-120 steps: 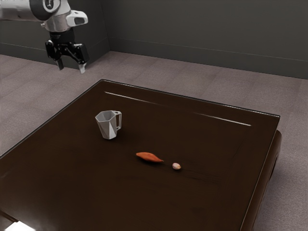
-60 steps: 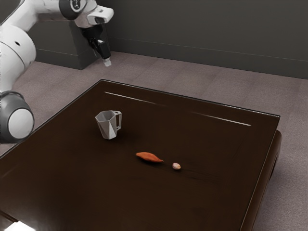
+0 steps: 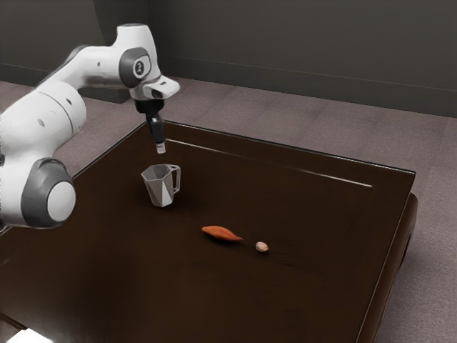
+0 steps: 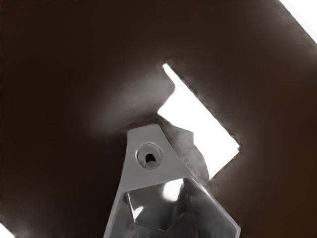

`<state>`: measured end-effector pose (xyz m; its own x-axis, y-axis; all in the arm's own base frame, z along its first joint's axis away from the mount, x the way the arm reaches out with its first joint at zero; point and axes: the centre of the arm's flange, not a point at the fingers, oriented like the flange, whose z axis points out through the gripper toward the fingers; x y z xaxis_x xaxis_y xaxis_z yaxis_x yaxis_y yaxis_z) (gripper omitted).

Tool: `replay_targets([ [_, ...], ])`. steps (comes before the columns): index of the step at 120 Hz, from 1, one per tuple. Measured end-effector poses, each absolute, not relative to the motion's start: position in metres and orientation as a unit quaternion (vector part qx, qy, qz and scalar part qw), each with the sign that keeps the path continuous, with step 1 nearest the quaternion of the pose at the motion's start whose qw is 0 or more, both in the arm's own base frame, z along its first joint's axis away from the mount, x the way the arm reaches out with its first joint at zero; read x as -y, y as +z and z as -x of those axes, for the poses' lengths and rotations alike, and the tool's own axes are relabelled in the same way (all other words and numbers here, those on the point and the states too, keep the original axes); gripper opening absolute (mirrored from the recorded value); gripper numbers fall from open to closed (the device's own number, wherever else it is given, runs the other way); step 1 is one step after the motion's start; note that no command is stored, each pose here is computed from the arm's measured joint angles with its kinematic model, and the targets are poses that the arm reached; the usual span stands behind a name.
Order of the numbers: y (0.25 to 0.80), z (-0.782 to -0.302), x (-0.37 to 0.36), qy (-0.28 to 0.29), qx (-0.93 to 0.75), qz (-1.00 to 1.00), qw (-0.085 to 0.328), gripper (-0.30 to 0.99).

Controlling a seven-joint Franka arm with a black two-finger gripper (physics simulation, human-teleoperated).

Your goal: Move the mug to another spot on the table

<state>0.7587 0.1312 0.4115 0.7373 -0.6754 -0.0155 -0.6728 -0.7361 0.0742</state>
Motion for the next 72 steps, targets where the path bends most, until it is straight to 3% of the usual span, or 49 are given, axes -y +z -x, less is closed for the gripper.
replay_targets([
  [16,0.402,-0.767,-0.124,-0.011,0.350,-0.937,0.015,0.69],
  [72,0.321,-0.784,-0.114,-0.012,0.291,-0.957,0.017,0.69],
])
